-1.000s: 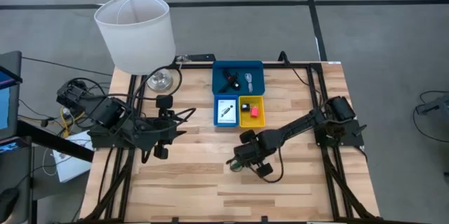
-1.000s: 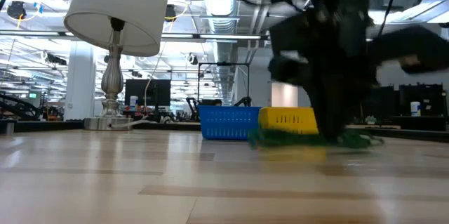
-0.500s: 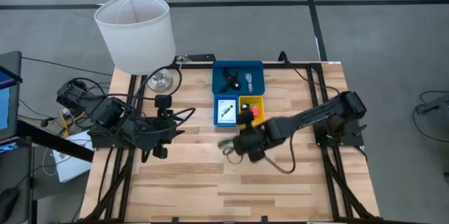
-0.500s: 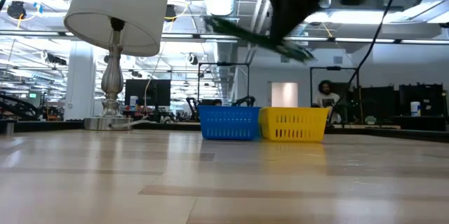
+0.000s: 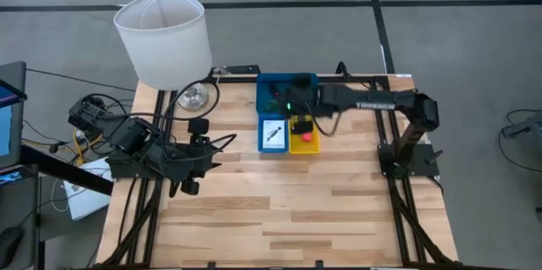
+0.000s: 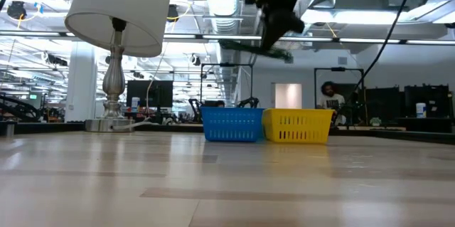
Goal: Pick and place items into bin
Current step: Put the green charger cable into the dark blue bin, then return to Home Position
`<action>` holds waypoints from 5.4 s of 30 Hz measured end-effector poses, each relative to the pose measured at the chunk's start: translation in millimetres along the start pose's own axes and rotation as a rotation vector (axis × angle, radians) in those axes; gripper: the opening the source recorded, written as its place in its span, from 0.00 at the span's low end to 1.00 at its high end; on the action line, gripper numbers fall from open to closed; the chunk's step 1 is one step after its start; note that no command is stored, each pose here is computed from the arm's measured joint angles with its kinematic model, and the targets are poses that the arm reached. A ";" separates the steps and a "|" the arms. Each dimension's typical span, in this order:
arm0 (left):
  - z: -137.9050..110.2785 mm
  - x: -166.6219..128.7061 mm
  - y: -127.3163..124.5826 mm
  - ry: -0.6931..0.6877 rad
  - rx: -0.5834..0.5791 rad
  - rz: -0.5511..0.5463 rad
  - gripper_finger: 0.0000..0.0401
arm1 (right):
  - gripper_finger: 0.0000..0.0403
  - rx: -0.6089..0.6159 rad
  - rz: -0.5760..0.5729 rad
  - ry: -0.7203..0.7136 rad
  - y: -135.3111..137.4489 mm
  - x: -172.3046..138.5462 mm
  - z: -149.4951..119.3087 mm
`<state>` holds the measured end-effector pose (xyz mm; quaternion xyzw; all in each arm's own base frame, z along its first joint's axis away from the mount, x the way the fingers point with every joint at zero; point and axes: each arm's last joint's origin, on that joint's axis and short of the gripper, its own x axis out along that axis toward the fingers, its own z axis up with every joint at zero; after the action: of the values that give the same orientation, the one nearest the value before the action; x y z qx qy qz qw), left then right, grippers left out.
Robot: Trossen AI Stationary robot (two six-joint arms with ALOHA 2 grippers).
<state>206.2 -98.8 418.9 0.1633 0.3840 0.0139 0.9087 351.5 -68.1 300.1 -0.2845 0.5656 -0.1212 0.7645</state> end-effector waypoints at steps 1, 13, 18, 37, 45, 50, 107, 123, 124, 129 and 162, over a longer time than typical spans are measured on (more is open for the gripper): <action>-0.1 0.0 0.0 0.001 0.001 0.000 0.36 | 0.00 0.023 0.019 0.007 -9.8 7.4 -5.8; -0.1 0.0 0.4 0.000 0.008 0.013 0.36 | 0.02 0.295 0.058 0.046 -77.8 57.2 -56.5; -0.2 0.0 0.5 0.001 0.013 0.017 0.36 | 0.06 0.332 0.058 0.038 -81.3 65.7 -57.3; -0.1 0.1 0.3 0.001 0.044 0.011 0.36 | 0.12 0.468 0.044 -0.017 -67.0 69.0 -34.6; 9.3 1.9 3.1 -0.078 -0.054 -0.016 0.36 | 0.12 0.610 0.090 -0.028 -41.9 57.3 -15.1; 33.5 -12.2 14.5 -0.397 -0.022 -0.344 0.36 | 0.12 0.554 0.212 -0.258 -23.5 39.1 16.8; -235.7 47.9 26.2 -1.000 -0.404 -0.064 0.36 | 0.12 0.245 0.629 -1.444 51.8 -207.7 -224.3; -238.4 54.8 25.0 -0.988 -0.410 -0.045 0.36 | 0.12 0.265 0.731 -1.622 128.8 -84.6 -221.2; -239.7 58.5 24.1 -0.987 -0.410 -0.046 0.36 | 0.12 0.266 0.734 -1.614 131.8 -79.8 -221.2; -246.1 75.5 19.8 -0.999 -0.425 -0.049 0.36 | 0.12 0.283 0.754 -1.599 140.4 -66.1 -221.9; -267.8 112.5 8.3 -0.816 -0.508 -0.081 0.36 | 0.12 0.454 0.737 -1.332 169.4 -14.2 -226.5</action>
<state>98.2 2.7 168.9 -0.0866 -0.0134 0.0067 0.9961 112.2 8.6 169.5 0.0709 0.0088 0.2230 0.9722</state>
